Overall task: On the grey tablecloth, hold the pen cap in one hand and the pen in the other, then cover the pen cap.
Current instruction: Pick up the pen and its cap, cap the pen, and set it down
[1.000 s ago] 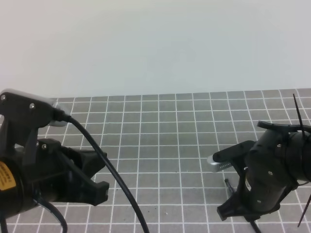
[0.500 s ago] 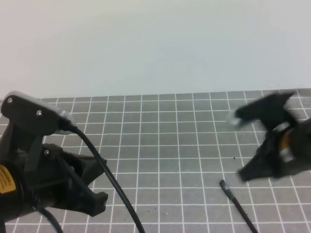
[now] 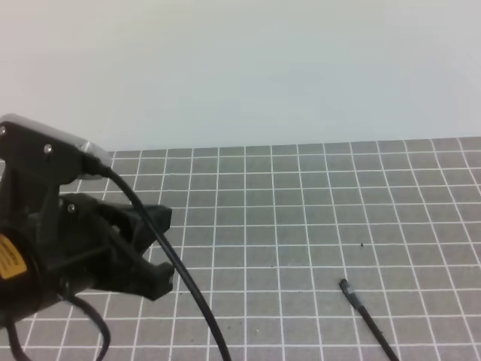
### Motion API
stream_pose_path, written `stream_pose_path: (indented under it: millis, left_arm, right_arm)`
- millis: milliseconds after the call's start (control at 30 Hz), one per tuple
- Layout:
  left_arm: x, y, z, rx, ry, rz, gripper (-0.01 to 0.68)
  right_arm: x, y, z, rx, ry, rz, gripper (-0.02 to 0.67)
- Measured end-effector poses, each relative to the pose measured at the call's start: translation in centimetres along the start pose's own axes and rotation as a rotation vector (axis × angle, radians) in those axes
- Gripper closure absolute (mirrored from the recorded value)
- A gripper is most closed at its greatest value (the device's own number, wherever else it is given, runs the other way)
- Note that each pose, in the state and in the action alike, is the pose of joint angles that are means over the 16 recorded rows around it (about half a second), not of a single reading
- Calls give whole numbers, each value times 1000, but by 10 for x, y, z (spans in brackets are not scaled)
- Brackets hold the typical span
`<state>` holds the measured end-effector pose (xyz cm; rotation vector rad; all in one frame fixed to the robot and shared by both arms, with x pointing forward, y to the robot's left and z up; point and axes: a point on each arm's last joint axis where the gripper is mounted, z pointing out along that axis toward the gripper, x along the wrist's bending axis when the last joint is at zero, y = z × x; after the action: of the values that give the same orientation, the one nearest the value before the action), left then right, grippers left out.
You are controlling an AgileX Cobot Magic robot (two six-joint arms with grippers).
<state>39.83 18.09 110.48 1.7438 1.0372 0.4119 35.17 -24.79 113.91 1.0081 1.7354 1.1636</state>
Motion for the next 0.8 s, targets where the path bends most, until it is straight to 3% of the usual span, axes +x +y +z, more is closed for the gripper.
stream_pose_path:
  millis: [367, 800]
  left_arm:
    - [3, -1, 22, -3, 13, -45, 673]
    - [4, -5, 31, 39, 8, -88, 673]
  right_arm:
    - [-8, -91, -30, -75, -95, -50, 641]
    - [-11, -102, -36, -103, -140, -79, 641]
